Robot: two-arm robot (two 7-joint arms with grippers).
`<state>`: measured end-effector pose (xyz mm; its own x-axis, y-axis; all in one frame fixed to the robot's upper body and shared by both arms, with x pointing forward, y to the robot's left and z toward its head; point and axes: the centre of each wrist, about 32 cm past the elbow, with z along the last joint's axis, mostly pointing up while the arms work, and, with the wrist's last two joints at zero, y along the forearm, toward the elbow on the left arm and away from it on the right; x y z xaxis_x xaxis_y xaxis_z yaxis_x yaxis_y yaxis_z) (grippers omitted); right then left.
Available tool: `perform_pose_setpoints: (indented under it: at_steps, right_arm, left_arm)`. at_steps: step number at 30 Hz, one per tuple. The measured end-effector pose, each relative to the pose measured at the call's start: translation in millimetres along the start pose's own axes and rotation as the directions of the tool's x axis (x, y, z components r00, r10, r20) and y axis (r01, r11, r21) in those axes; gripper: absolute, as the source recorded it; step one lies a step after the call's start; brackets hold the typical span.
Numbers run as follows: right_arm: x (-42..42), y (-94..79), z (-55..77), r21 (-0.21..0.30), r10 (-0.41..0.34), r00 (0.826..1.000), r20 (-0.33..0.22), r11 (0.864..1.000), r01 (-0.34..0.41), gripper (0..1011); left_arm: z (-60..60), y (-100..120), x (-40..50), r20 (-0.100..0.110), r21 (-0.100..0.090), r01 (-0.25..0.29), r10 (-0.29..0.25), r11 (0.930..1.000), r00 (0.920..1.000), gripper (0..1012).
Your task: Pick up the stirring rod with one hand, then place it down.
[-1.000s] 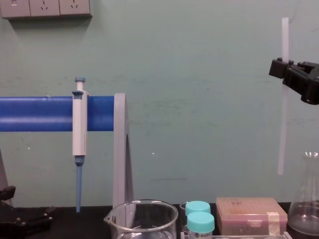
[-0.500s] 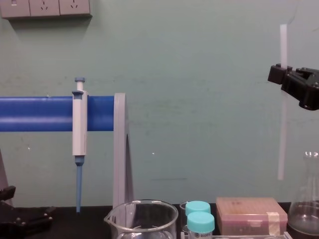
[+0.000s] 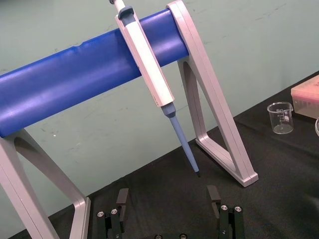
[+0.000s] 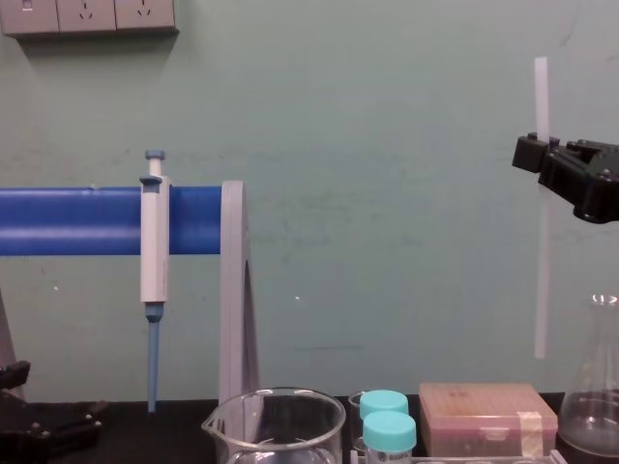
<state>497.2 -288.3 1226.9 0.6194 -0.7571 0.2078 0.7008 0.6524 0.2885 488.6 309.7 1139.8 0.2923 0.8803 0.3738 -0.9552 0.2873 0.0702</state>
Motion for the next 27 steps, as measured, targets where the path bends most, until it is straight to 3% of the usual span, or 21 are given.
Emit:
perform_pose_setpoints:
  at_steps: [27]
  right_arm:
    - [-0.6,-2.4,-1.2,-0.016,0.018,1.0,-0.002,1.0,-0.018,70]
  left_arm:
    - [0.0,0.0,0.0,0.0,0.0,0.0,0.0,1.0,1.0,1000]
